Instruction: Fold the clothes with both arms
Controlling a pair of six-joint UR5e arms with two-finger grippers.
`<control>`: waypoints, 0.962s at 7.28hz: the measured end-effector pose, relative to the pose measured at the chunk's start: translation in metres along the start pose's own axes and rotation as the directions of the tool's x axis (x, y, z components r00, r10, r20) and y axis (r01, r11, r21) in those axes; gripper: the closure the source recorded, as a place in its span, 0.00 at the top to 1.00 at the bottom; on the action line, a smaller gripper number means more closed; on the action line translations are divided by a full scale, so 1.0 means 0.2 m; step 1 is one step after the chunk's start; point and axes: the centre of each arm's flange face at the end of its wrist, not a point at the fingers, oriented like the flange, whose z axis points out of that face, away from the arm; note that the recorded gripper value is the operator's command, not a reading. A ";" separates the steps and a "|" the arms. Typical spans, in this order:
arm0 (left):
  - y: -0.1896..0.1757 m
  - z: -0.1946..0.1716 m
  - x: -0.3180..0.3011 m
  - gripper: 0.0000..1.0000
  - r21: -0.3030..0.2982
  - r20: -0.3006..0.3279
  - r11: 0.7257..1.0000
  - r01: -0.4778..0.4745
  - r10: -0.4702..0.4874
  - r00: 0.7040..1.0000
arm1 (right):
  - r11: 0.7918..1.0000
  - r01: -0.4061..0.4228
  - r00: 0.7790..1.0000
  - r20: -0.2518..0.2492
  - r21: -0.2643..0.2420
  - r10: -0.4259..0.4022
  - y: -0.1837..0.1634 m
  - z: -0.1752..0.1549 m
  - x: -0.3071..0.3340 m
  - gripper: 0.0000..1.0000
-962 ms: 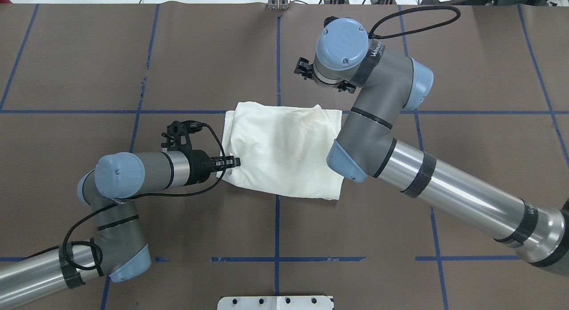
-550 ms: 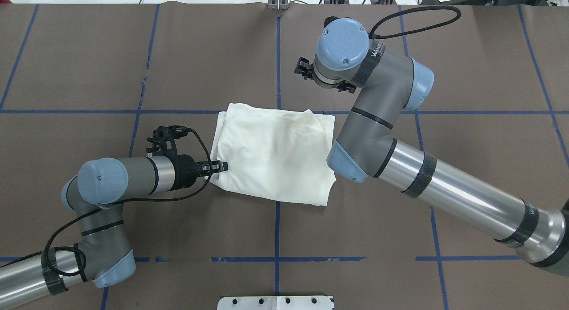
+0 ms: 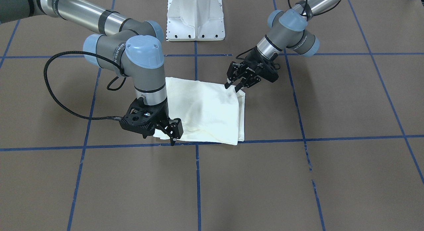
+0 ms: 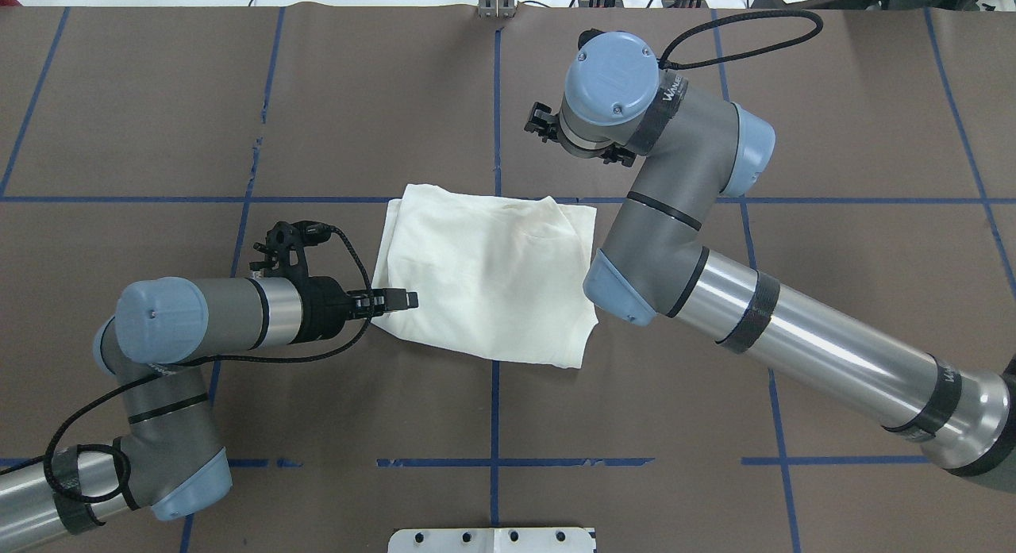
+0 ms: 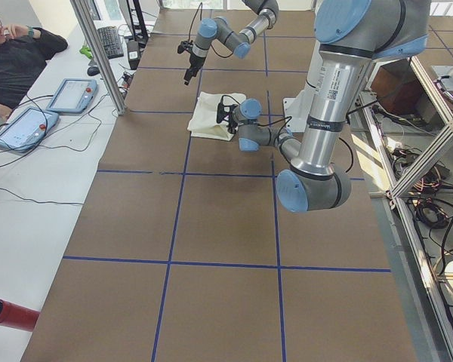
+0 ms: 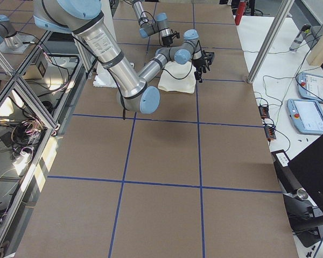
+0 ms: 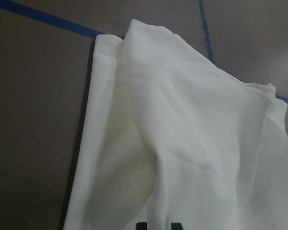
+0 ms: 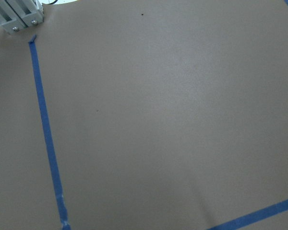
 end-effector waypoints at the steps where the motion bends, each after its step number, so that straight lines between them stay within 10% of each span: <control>1: 0.01 -0.05 0.08 1.00 -0.019 -0.011 1.000 0.022 -0.022 1.000 | 1.000 0.000 1.000 0.001 -0.001 0.000 0.00 0.00 0.00 1.00; 7: -0.01 0.14 0.12 1.00 -0.013 0.039 0.994 0.112 -0.111 0.993 | 1.000 0.000 1.000 0.000 0.000 0.000 0.00 0.00 0.00 1.00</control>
